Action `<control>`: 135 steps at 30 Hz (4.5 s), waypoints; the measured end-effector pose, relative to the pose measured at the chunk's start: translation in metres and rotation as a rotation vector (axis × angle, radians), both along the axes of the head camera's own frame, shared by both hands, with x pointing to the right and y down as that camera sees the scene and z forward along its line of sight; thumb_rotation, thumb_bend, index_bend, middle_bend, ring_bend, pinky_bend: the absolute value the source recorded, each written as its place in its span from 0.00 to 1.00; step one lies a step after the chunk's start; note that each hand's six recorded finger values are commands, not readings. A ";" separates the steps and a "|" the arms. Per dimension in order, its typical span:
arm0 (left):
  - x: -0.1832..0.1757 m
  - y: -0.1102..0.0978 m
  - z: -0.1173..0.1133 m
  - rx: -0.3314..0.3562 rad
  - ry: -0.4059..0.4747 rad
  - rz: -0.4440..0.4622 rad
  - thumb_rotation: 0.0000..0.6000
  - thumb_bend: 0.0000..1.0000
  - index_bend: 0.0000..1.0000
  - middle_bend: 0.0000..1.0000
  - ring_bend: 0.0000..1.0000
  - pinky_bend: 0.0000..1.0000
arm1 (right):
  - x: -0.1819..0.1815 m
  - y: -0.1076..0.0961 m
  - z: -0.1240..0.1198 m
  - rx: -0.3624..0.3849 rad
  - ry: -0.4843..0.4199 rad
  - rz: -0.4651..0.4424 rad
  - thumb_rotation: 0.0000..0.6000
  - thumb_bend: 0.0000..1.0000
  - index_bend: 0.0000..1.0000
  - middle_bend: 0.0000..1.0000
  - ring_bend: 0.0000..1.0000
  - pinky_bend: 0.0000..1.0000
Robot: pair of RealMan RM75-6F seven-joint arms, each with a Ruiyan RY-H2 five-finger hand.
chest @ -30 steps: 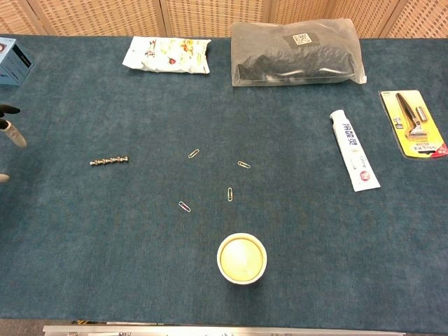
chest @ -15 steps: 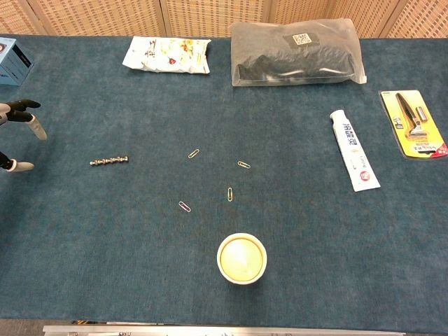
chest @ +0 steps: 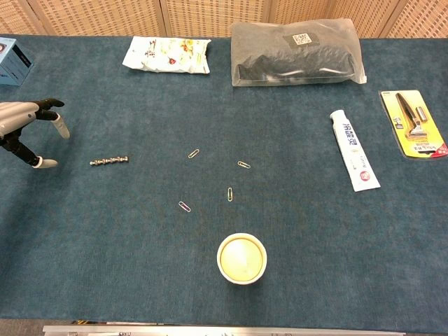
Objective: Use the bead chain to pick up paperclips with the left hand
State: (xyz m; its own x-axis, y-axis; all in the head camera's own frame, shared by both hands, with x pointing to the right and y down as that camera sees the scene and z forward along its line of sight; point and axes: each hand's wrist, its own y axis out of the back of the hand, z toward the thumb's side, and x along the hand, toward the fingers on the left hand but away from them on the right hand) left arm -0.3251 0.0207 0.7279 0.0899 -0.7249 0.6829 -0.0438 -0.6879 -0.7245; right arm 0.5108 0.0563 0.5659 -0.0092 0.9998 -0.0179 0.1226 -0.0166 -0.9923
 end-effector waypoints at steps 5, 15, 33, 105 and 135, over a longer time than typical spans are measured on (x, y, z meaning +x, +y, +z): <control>0.010 -0.001 0.009 -0.010 0.001 -0.011 1.00 0.19 0.34 0.00 0.00 0.05 | 0.004 0.000 -0.006 0.021 -0.003 0.015 1.00 0.63 0.44 0.36 0.20 0.33; 0.017 -0.002 0.023 -0.032 0.001 -0.056 1.00 0.19 0.37 0.00 0.00 0.05 | 0.009 0.001 -0.012 0.037 -0.012 0.029 1.00 0.63 0.44 0.36 0.20 0.33; 0.043 -0.006 0.033 0.007 0.047 -0.081 1.00 0.19 0.15 0.00 0.00 0.05 | 0.015 0.005 -0.025 0.080 -0.032 0.042 1.00 0.63 0.44 0.35 0.20 0.33; 0.046 -0.007 0.046 0.007 0.138 -0.004 1.00 0.19 0.35 0.00 0.00 0.05 | 0.015 0.008 -0.030 0.087 -0.046 0.033 1.00 0.63 0.44 0.35 0.20 0.33; 0.034 -0.003 0.066 0.013 0.148 0.020 1.00 0.27 0.44 0.00 0.00 0.05 | 0.016 0.009 -0.031 0.093 -0.047 0.036 1.00 0.63 0.44 0.36 0.20 0.33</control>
State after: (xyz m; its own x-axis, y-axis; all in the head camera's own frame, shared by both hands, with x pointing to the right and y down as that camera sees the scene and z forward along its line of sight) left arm -0.2916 0.0175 0.7943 0.2037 -0.7304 0.6519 -0.1368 -0.6806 -0.7198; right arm 0.5270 0.0649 0.5346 -0.0464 0.9962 0.0735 0.1681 0.0803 -0.9825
